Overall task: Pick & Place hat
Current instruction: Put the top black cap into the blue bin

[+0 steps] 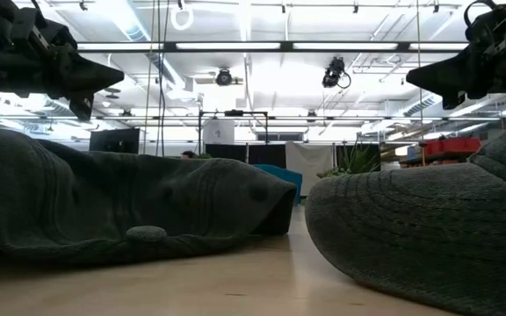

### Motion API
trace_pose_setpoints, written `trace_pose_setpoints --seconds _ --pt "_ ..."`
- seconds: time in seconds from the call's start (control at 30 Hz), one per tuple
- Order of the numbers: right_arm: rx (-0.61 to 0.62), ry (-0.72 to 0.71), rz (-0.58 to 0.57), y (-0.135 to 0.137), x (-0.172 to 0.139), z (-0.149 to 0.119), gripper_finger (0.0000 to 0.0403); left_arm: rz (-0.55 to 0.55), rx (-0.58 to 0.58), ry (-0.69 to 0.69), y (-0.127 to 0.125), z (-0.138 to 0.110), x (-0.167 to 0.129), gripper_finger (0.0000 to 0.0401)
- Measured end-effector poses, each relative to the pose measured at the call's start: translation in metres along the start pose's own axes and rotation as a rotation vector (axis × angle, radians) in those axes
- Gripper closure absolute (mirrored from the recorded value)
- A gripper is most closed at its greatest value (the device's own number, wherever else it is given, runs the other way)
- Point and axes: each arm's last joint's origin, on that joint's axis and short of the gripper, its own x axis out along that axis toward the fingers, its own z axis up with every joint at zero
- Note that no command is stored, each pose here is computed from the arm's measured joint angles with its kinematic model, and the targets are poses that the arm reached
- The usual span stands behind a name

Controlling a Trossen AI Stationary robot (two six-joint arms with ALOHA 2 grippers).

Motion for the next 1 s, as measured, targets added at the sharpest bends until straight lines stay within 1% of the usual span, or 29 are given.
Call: trace_pose_setpoints --seconds 0.1,0.2,0.27,0.4,0.47,0.53,0.63,0.7,0.77,0.83,0.93,1.0 --pt "0.041 0.0 -0.001 0.0 0.0 0.0 0.0347 0.0 -0.01 0.0 0.0 0.0 0.0 0.0382" --pt "0.03 0.0 0.008 0.0 0.0 0.0 0.0347 0.002 0.005 -0.01 0.0 0.001 0.0 0.035" --pt "0.004 0.003 0.02 0.001 0.0 0.0 0.0347 0.025 0.024 -0.041 0.0 0.003 0.0 0.0325" --pt "-0.008 0.002 0.028 0.001 0.0 0.0 0.0347 0.092 0.073 -0.099 0.001 0.008 0.0 0.0279" --pt "-0.093 -0.01 0.008 0.0 0.0 0.001 0.0347 0.124 0.099 -0.124 0.001 0.01 -0.001 0.026" --pt "-0.173 -0.037 -0.027 -0.001 0.0 0.004 0.0347 0.176 0.099 -0.135 0.002 0.014 -0.002 0.0246" --pt "-0.203 -0.047 -0.099 -0.003 0.0 0.006 0.0343 0.265 0.096 -0.209 0.0 0.031 -0.004 0.0234" --pt "-0.204 -0.03 -0.155 -0.005 0.0 0.005 0.0331 0.337 0.096 -0.232 -0.001 0.04 -0.005 0.0232" --pt "-0.202 -0.015 -0.2 -0.007 0.0 0.004 0.0313 0.381 0.108 -0.24 -0.002 0.048 -0.005 0.0232" --pt "-0.222 -0.003 -0.259 -0.009 -0.001 0.003 0.029 0.389 0.156 -0.235 -0.005 0.058 -0.003 0.0232" --pt "-0.267 0.027 -0.366 -0.014 -0.003 0.009 0.025 0.398 0.184 -0.202 -0.008 0.068 0.003 0.0232" --pt "-0.289 0.058 -0.399 -0.017 -0.005 0.017 0.0226 0.404 0.201 -0.179 -0.009 0.075 0.008 0.0232"
